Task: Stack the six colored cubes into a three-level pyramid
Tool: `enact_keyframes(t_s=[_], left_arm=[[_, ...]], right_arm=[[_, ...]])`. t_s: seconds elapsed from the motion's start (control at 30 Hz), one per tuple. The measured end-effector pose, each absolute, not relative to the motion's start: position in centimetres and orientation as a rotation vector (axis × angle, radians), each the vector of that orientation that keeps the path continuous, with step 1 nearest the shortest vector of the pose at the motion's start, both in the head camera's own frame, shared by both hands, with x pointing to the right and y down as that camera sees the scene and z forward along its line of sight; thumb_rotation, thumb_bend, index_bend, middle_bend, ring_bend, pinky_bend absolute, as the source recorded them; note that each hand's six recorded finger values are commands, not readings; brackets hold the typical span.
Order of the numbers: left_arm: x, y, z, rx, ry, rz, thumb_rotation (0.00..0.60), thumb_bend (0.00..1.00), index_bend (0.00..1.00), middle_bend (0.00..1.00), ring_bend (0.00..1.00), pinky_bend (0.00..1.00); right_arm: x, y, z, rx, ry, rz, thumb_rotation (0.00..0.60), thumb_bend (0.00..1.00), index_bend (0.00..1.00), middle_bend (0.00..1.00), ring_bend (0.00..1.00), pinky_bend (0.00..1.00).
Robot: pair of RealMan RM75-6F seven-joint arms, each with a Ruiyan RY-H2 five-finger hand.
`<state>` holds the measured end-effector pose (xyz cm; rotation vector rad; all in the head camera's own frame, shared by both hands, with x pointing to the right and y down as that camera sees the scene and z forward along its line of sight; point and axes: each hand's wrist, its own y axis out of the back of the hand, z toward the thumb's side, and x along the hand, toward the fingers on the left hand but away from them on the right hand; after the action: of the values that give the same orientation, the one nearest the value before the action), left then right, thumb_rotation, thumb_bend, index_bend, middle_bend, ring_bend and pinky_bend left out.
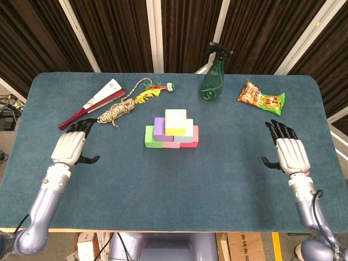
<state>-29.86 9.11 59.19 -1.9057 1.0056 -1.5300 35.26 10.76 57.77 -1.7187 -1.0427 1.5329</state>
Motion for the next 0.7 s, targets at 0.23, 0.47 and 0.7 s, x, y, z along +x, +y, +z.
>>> enact_keyframes(t_s=[0.23,0.47,0.7], left_arm=[[-26.6,9.9,62.1,-1.935,0.89,-1.595,0.6,0.39,0.0,0.04,0.05,0.09],[-23.9,11.2,64.9,-1.957,0.799,-1.661,0.6,0.43,0.0,0.05,0.05,0.09],[-22.7,11.9,67.2,-1.942,0.742,-1.729,0.6,0.44,0.0,0.05,0.05,0.09]], right_arm=[[36.0,10.5,57.6,-1.75,-1.081,1.536,0.6,0.29,0.0,0.0,0.0,0.09],[36.5,10.2,57.4,-1.781,-1.116,1.53,0.6,0.29,0.0,0.0,0.0,0.09],[36.7,10.1,57.2,-1.806,-1.135,1.521,0.6,0.29,0.0,0.0,0.0,0.09]])
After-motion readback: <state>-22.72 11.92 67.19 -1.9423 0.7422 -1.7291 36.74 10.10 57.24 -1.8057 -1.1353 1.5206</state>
